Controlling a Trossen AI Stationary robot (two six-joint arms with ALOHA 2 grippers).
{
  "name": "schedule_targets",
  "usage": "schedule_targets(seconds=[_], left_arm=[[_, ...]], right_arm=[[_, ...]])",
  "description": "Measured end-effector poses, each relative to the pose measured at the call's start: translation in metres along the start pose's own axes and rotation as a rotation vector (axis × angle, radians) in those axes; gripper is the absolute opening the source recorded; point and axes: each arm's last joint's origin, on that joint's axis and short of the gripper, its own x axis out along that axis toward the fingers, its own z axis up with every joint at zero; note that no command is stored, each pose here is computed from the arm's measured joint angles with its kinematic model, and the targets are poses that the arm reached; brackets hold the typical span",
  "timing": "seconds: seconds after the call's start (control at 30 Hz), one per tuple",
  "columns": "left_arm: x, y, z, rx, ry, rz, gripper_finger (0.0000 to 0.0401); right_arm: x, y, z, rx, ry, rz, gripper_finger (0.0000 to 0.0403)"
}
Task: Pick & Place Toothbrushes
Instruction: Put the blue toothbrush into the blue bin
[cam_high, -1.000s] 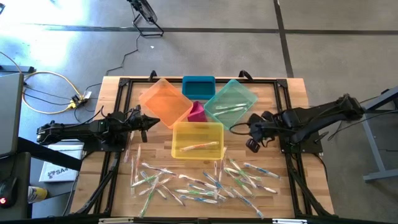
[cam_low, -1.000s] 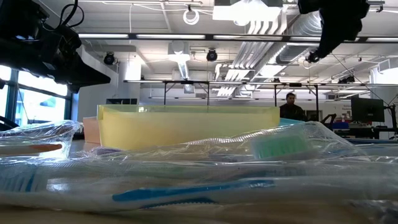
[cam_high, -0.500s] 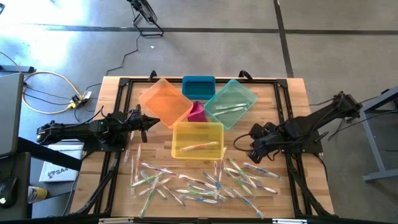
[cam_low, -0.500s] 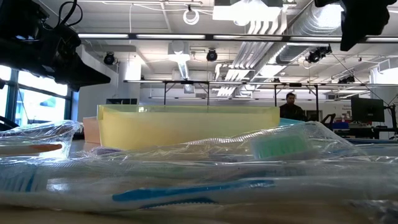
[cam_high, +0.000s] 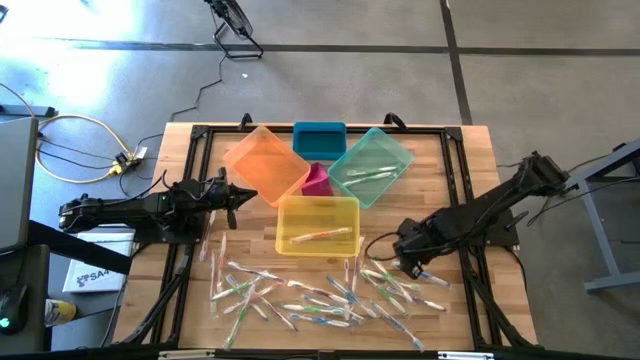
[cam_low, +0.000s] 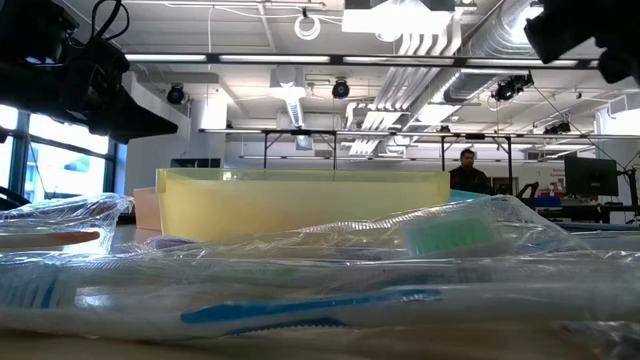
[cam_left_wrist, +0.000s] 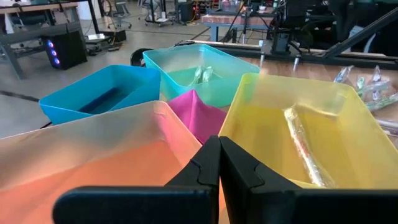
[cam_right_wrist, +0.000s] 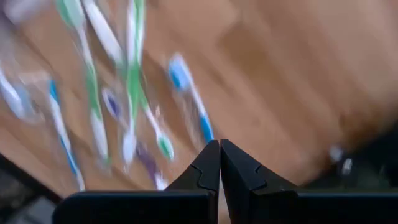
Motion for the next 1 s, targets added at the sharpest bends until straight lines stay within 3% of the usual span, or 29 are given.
schedule_targets(seconds=[0.27,0.5,0.67,1.0], left_arm=[[0.0,0.0,0.0,0.0,0.0,0.0,0.0],[0.0,0.0,0.0,0.0,0.0,0.0,0.0],[0.0,0.0,0.0,-0.001,0.0,0.0,0.0],[0.0,0.0,0.0,-0.004,0.0,0.0,0.0]], right_arm=[[0.019,0.013,-0.007,-0.038,0.067,-0.071,0.0003],[0.022,0.02,-0.022,-0.041,-0.081,-0.1,0.0002],[0.015,0.018,-0.036,-0.012,-0.17,-0.084,0.0002],[0.015,0.011,-0.046,0.002,-0.21,0.01,0.0002]])
